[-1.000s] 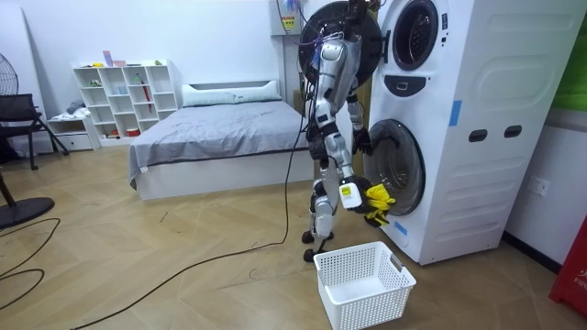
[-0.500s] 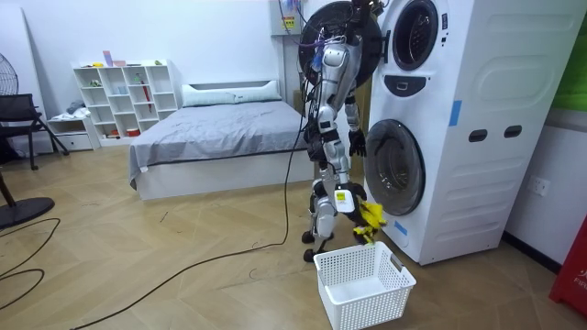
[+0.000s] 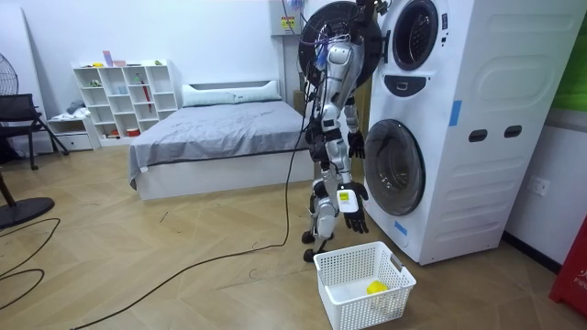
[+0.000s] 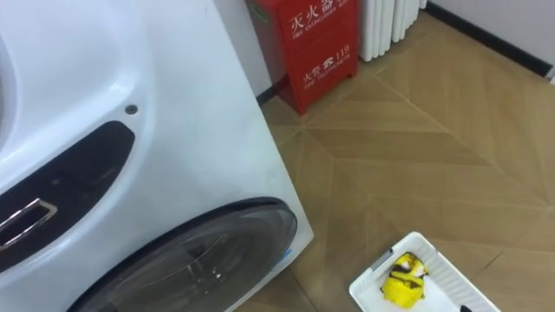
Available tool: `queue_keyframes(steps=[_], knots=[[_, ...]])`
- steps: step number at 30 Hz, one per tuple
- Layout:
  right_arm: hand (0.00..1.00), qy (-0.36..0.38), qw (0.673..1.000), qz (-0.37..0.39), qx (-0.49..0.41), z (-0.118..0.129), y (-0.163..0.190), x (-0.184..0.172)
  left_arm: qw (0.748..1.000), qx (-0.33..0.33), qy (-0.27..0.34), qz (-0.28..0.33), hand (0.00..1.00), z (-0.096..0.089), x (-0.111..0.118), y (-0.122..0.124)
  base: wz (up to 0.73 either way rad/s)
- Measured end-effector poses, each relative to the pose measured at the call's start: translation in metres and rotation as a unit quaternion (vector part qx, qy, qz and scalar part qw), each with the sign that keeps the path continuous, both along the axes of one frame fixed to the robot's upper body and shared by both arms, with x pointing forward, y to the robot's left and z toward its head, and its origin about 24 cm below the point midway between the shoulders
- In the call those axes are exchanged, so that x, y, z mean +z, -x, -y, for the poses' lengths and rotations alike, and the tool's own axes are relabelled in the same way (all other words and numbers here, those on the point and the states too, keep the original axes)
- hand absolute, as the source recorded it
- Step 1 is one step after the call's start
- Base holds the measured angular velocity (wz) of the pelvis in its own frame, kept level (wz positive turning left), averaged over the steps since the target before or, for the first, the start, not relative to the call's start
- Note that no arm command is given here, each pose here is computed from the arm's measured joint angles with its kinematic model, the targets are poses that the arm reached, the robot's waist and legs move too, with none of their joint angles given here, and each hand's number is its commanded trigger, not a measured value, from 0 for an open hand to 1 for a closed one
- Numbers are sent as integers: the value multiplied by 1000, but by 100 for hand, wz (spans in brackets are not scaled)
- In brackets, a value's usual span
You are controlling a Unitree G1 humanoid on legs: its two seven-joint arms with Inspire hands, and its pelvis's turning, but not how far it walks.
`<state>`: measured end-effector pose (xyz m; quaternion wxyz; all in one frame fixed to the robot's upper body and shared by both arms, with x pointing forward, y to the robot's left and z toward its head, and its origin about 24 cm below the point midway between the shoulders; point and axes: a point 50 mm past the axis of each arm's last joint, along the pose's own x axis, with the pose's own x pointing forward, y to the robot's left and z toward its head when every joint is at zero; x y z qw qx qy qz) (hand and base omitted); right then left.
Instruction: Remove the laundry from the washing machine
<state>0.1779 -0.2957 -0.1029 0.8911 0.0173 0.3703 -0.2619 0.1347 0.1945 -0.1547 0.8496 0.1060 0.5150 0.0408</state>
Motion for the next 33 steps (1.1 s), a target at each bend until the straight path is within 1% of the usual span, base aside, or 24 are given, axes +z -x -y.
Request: queue_keyframes(steps=[13, 16, 18, 19, 21, 23, 25, 27, 29, 31, 32, 33], knots=[[0, 1, 1000, -2, -5, 1, 5, -2, 1000, 12, 0, -7, 0, -4, -2, 8, 2], [0, -4, 1000, -11, -22, 3, 16, -6, 1000, 14, -2, -13, 0, -6, -4, 16, 18], [0, -6, 999, -26, -34, 5, 29, -11, 999, 19, -3, -26, 0, -9, -7, 32, 18], [0, -7, 999, -30, -36, 5, 33, -12, 999, 19, -4, -27, 0, -10, -7, 34, 20], [0, -19, 998, -42, -51, 4, 46, -18, 999, 23, -10, -38, 0, -16, -9, 50, 21], [0, -31, 996, -52, -63, 3, 58, -23, 999, 28, -11, -46, 0, -17, -10, 61, 38], [0, -49, 993, -78, -76, -2, 73, -31, 998, 22, -18, -51, 0, -19, -10, 65, 54], [0, -85, 984, -112, -105, -13, 92, -43, 998, 25, -26, -53, 0, -24, -10, 69, 48], [0, -108, 980, -111, -128, -19, 95, -46, 997, 41, -26, -55, 0, -26, -10, 74, 39], [0, -117, 976, -124, -133, -23, 104, -50, 997, 46, -28, -51, 0, -26, -9, 75, 43], [0, -125, 974, -132, -134, -25, 108, -52, 997, 49, -29, -56, 0, -26, -10, 80, 46], [0, -134, 973, -132, -136, -28, 109, -53, 996, 67, -30, -56, 0, -29, -10, 83, 40]])
